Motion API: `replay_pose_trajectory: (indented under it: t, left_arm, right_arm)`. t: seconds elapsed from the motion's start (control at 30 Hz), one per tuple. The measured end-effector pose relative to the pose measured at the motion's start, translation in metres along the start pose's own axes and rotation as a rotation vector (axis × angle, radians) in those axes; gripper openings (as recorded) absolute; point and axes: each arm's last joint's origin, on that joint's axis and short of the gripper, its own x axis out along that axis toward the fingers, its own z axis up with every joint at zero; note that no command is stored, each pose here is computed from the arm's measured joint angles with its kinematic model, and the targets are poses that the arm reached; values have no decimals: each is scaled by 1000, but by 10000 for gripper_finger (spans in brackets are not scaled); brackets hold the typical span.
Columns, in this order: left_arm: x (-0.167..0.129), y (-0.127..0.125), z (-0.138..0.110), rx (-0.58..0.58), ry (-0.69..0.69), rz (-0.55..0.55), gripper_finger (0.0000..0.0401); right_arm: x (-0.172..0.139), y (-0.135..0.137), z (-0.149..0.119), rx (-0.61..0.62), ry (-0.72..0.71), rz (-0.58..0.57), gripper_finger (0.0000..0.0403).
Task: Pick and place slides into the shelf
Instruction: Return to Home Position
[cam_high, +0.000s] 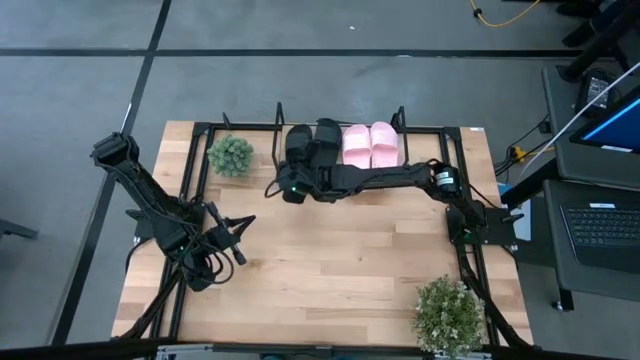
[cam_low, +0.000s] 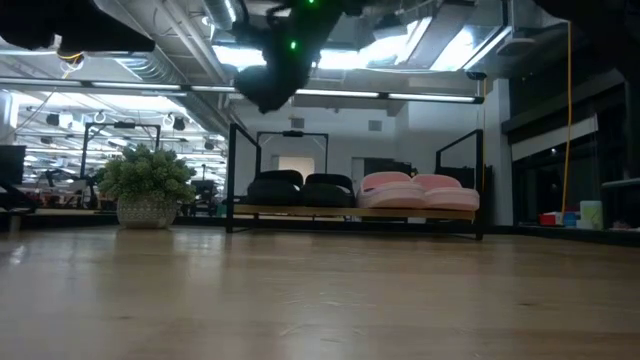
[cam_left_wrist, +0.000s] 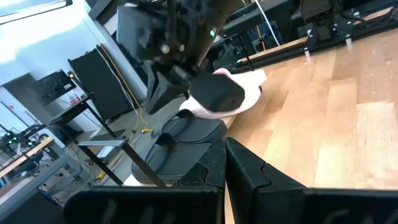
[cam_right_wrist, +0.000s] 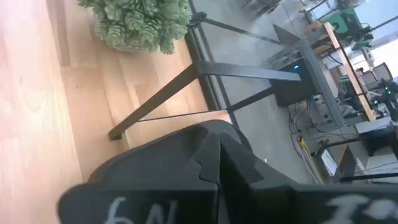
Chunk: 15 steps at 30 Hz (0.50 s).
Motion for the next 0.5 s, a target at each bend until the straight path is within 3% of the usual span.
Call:
replay_pose_trajectory:
  t: [0.23,0.5]
  left_arm:
    - [-3,30,7,-47,25,-49,0]
    - [2,71,15,-85,80,-140,0]
  right_arm:
    - [-29,-28,12,-4,39,31,2]
    - [-83,-76,10,100,50,47,2]
